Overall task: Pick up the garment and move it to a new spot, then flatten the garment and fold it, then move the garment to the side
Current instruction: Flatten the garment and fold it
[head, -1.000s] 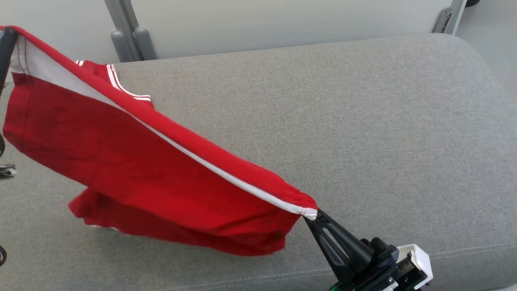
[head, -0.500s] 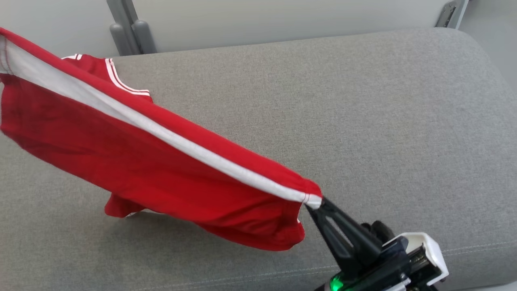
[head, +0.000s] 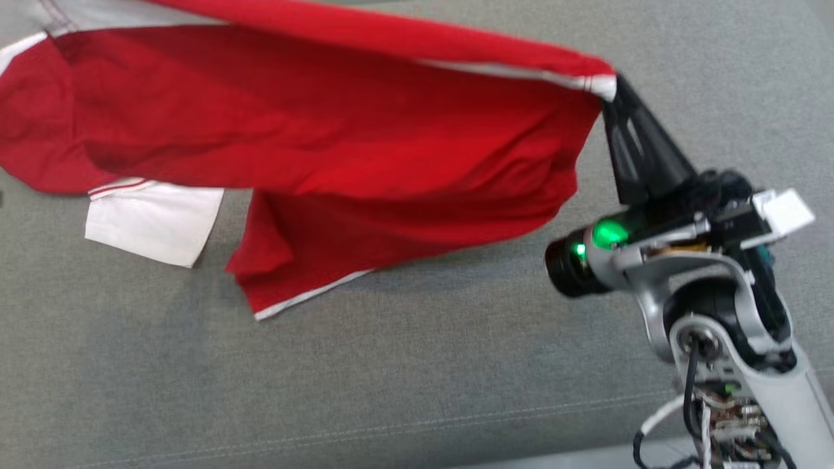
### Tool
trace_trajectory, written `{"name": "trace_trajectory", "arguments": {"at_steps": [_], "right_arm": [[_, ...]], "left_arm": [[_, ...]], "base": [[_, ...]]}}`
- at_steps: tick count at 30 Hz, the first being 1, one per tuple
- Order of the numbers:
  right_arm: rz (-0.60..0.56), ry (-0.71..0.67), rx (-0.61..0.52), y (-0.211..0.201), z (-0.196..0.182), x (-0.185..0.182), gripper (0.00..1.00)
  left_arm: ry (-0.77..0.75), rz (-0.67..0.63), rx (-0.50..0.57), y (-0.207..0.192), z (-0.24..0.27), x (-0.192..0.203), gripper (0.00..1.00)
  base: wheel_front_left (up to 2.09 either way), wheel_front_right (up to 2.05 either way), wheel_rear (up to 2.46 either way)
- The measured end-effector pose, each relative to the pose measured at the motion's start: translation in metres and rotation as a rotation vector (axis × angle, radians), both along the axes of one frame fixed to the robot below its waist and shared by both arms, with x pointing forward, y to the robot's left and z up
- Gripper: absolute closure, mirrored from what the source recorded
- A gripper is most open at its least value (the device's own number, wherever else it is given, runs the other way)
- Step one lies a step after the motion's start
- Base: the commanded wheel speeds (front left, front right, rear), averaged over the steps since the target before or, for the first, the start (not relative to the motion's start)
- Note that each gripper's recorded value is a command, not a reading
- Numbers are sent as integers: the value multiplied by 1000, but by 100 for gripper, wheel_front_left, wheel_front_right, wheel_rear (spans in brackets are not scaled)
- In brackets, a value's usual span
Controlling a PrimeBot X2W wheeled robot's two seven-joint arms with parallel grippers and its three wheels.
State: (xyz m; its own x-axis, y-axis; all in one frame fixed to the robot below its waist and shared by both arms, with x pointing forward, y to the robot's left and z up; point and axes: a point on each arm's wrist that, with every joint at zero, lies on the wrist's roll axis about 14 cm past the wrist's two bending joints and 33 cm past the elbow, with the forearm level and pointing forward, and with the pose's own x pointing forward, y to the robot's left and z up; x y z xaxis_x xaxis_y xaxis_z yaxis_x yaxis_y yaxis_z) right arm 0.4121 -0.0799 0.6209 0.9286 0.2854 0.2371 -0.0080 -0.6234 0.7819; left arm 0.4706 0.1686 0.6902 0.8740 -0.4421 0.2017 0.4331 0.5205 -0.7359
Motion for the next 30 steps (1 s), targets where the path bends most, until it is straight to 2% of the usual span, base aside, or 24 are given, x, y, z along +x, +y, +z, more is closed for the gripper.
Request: {"name": "trace_trajectory", "arguments": {"at_steps": [4,8,11,15,18,23,27,30], "right_arm": [[-50,-47,-72,0,19,43,100],[-75,-59,-121,5,27,87,100],[-137,-34,-142,-5,28,113,100],[-142,-88,-107,-8,58,134,100],[-98,-96,-103,5,56,136,100],[-51,111,-173,12,-38,126,100],[-21,315,-198,5,-116,85,100],[-3,394,-220,-2,-144,55,100]], "left_arm": [[3,-60,-53,-27,-1,24,100],[-19,-20,-87,-40,-4,57,100],[-62,7,-172,-54,8,75,100],[-225,64,-302,-60,65,89,100],[-247,57,-276,-64,67,93,100],[-23,-23,-151,-88,-27,98,99],[202,-47,-113,-94,-112,71,100],[266,-40,-106,-90,-133,51,100]], "base": [[0,0,0],[0,0,0],[0,0,0],[0,0,0],[0,0,0],[0,0,0],[0,0,0],[0,0,0]]}}
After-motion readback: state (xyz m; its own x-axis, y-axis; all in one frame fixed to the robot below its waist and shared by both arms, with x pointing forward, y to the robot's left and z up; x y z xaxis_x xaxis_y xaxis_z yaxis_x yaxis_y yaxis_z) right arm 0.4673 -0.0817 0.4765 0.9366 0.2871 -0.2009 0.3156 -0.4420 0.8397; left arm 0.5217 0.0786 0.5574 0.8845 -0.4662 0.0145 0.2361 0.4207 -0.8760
